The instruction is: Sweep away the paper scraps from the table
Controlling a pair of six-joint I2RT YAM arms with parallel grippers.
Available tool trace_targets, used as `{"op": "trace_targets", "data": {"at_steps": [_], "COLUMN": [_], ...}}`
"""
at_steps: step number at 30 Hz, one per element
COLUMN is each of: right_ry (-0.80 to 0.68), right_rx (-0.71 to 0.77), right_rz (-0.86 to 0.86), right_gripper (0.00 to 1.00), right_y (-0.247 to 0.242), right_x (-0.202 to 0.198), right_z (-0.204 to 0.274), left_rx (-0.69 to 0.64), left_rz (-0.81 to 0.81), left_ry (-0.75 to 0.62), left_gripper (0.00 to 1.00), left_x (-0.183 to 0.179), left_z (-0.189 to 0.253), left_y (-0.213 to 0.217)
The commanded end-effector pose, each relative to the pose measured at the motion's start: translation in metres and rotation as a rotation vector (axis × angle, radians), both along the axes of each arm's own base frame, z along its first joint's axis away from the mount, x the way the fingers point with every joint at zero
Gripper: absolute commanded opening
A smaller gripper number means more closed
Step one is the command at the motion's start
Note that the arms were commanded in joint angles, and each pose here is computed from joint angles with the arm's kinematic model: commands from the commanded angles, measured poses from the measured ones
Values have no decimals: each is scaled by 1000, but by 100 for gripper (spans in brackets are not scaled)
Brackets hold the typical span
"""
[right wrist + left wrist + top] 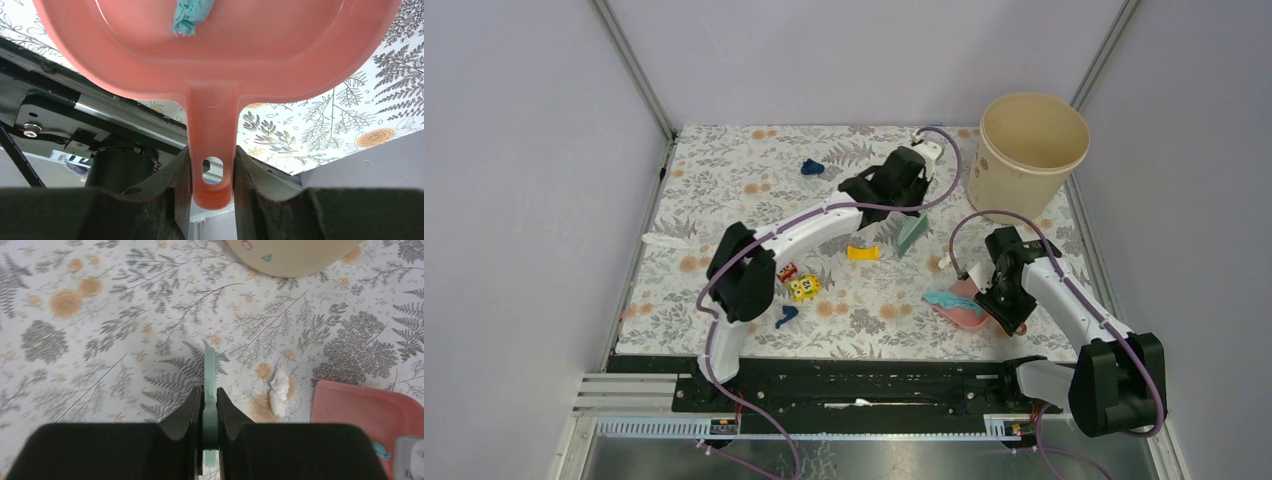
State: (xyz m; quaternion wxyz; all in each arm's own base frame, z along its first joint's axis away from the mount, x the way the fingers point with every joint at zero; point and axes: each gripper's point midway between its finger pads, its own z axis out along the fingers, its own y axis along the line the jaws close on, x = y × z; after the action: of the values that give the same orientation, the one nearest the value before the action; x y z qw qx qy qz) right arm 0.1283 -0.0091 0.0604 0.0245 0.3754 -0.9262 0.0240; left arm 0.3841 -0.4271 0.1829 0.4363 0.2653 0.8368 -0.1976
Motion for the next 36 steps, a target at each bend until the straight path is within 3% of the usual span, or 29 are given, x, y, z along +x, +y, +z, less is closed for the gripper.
{"op": "trace_targets", "data": {"at_steps": [1,5,12,17,30,36], "right_ry": [-51,-58,-68,-45,-115,-178], "right_rx": [-62,-52,-20,37,173,233], "right_rz": [-80,-98,-87,-88,-26,2], "right_gripper": [0,0,0,0,0,0], "right_y": [-10,-10,-4,7,25,35], "right_x": [16,29,40,39,32,42], "right_z": [7,9,2,-7,-12,-6], "left_rx": [-106,-115,-263,-378,-382,-398], "left_rz": [-96,-230,-387,-375,-168,-201], "left_ry": [-20,44,211,163,-7,130], "left_gripper": [0,0,0,0,0,0], "left_x": [2,-5,-68,-82,-52,-66], "left_z": [22,1,12,56,88,83], "left_y": [-46,-76,-93,-82,-46,-46]}}
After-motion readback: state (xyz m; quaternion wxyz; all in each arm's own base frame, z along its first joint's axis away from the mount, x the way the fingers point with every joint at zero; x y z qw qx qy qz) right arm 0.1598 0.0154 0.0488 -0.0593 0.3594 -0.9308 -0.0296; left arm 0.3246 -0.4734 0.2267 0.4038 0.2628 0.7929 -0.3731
